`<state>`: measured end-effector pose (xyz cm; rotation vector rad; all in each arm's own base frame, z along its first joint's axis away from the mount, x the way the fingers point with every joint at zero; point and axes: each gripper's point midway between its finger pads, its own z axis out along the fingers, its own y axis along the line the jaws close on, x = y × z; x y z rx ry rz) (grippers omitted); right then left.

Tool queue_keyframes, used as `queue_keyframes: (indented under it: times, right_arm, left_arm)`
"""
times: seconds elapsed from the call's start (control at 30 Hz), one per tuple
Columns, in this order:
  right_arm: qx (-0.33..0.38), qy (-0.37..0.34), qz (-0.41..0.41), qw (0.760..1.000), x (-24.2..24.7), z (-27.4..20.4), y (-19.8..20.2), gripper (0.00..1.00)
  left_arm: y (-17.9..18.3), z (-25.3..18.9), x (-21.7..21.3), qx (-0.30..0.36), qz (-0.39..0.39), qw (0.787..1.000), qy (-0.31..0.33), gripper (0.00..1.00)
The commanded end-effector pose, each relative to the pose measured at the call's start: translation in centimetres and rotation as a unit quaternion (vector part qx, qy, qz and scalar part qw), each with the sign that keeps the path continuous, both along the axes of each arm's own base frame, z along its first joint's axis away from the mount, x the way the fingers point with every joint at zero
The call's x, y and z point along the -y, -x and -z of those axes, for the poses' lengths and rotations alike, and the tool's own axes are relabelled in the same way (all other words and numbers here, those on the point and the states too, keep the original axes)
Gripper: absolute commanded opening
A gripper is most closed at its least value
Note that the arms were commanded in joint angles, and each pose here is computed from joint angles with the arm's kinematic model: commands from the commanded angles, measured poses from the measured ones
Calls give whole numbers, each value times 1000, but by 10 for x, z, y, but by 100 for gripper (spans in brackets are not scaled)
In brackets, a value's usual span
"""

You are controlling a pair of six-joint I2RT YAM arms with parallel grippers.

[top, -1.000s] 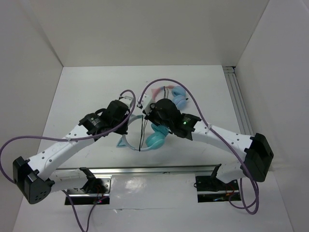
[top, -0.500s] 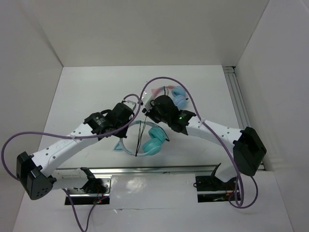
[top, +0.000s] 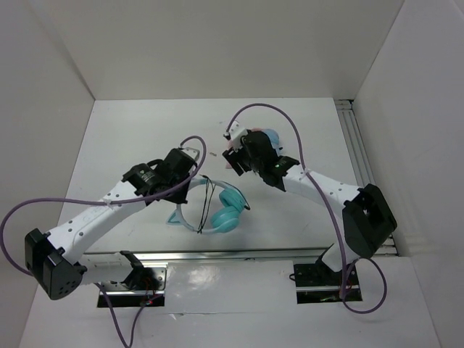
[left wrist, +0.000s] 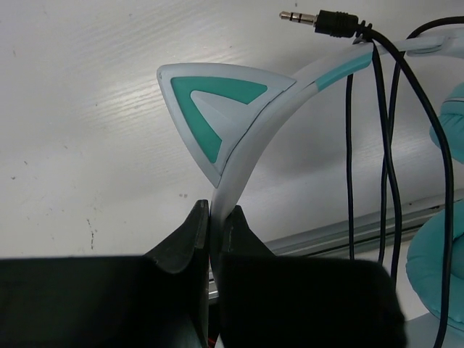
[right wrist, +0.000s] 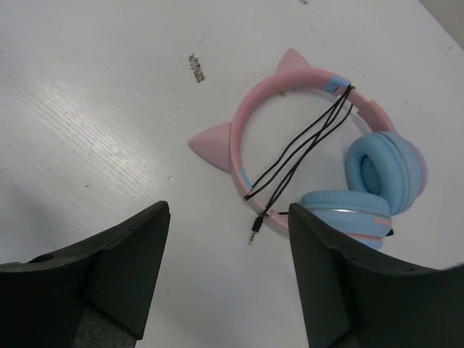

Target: Wrap the headphones

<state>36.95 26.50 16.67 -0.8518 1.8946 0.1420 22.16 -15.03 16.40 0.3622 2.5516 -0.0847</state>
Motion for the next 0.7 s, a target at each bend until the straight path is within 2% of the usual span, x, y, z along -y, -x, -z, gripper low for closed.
queue_keyframes:
  times: [0.0,0.03,0.17,0.3,0.33,0.5,0.67]
  right_arm:
    - [38,-52,33,997,5,-35,-14,76]
    - [35,-58,51,996,12,-37,-15,86]
    - [36,-83,60,994,14,-56,-7,91]
    - [48,-87,63,993,13,-74,9,95]
    - [59,-96,61,992,13,-86,14,100]
    - [73,-113,37,990,4,-108,37,100]
    - [75,-126,15,989,-4,-120,43,100]
  left_arm:
    - [-19,-17,-2,29,-46,998,33,0]
    - [-25,-14,-11,29,-63,997,32,0]
    - [-38,5,-27,22,-100,994,25,0]
    - [-49,23,-32,33,-80,996,25,0]
    - [-52,22,-36,41,-80,996,24,0]
    - [-68,34,-56,63,-53,997,-12,0]
    - [-93,50,-81,89,-32,996,4,0]
